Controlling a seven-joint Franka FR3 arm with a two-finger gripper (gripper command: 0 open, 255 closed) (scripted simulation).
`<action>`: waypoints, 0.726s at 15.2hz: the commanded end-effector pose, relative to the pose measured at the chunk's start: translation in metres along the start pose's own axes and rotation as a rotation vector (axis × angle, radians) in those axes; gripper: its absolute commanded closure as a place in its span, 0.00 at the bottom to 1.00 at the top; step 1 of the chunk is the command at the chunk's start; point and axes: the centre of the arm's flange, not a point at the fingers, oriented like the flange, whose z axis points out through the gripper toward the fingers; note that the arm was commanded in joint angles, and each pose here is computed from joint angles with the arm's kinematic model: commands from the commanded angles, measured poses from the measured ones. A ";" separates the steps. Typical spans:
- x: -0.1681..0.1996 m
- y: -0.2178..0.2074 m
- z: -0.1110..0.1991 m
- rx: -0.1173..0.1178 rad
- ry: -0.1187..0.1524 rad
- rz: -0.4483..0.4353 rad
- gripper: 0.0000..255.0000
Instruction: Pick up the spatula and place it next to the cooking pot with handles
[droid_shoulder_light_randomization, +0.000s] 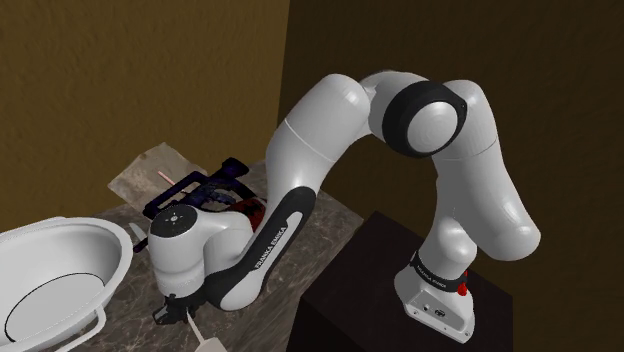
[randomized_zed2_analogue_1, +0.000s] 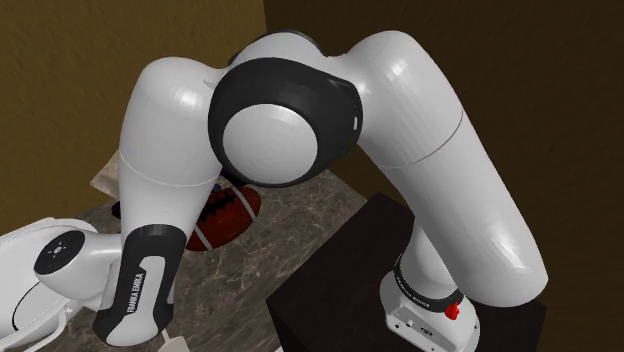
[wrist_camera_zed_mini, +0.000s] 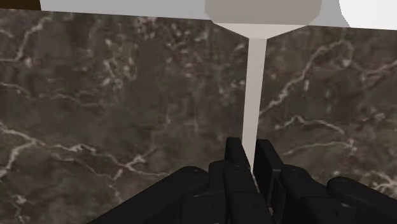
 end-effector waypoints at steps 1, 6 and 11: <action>0.000 0.000 0.001 0.000 0.000 0.000 1.00; 0.000 0.000 0.001 0.000 0.000 0.000 0.00; 0.000 0.000 0.001 0.000 0.000 0.000 0.00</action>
